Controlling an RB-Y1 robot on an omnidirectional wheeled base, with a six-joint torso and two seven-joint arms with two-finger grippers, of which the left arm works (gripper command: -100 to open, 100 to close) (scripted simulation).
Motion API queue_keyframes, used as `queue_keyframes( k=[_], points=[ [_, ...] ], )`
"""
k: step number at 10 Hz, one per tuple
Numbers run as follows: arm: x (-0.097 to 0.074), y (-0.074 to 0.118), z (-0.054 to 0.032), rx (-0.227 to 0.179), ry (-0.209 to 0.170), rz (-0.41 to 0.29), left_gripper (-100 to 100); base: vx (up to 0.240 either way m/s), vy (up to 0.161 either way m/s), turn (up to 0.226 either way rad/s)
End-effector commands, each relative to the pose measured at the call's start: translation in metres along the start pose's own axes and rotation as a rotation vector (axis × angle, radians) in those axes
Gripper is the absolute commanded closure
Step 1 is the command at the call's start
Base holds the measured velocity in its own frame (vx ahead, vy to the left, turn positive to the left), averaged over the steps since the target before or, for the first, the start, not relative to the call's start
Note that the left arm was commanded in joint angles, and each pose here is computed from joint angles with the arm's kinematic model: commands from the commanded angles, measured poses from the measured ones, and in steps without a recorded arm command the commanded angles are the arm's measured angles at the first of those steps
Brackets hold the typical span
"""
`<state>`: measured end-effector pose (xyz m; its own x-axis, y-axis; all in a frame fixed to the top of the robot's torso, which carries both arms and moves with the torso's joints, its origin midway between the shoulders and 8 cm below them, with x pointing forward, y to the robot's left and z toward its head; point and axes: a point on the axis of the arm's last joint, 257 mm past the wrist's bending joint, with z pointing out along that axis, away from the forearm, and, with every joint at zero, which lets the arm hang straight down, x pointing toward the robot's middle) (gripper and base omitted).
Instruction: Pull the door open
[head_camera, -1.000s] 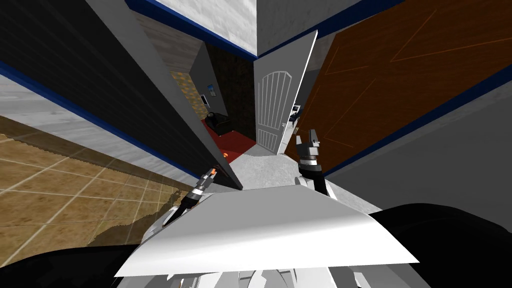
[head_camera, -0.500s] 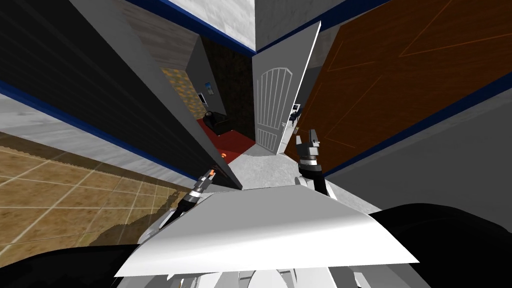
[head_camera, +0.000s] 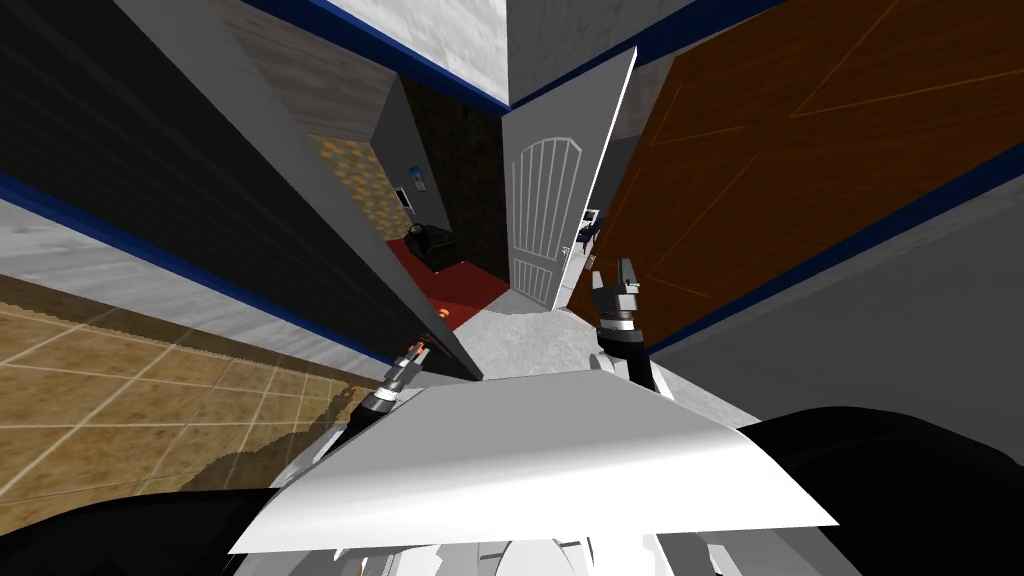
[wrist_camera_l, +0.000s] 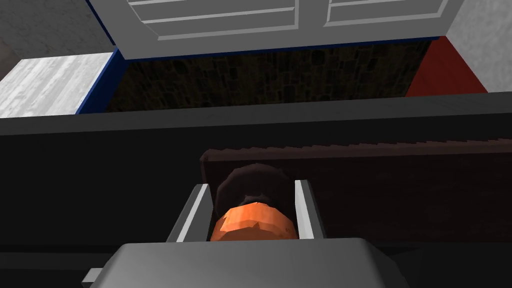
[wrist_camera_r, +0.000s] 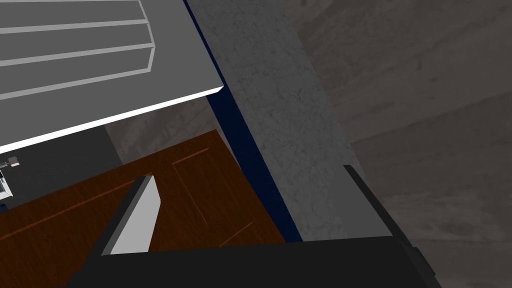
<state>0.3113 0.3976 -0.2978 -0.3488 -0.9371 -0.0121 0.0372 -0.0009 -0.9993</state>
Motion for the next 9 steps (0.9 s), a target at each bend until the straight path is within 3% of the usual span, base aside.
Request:
queue_keyframes(
  k=[1,3,4,7,9],
  points=[
    [0.007,0.003,-0.0062,0.004,0.018,-0.006,100,0.028,-0.039,-0.015],
    [0.009,0.003,-0.0136,0.009,0.030,-0.005,100,0.033,-0.050,-0.018],
    [-0.002,0.002,-0.0296,-0.009,0.006,-0.008,-100,-0.051,-0.012,0.250],
    [-0.022,-0.003,-0.0629,-0.033,-0.027,-0.011,-100,-0.138,0.045,0.245],
    [-0.025,-0.001,-0.0523,-0.029,-0.034,-0.011,-100,0.012,-0.003,-0.022]
  ],
)
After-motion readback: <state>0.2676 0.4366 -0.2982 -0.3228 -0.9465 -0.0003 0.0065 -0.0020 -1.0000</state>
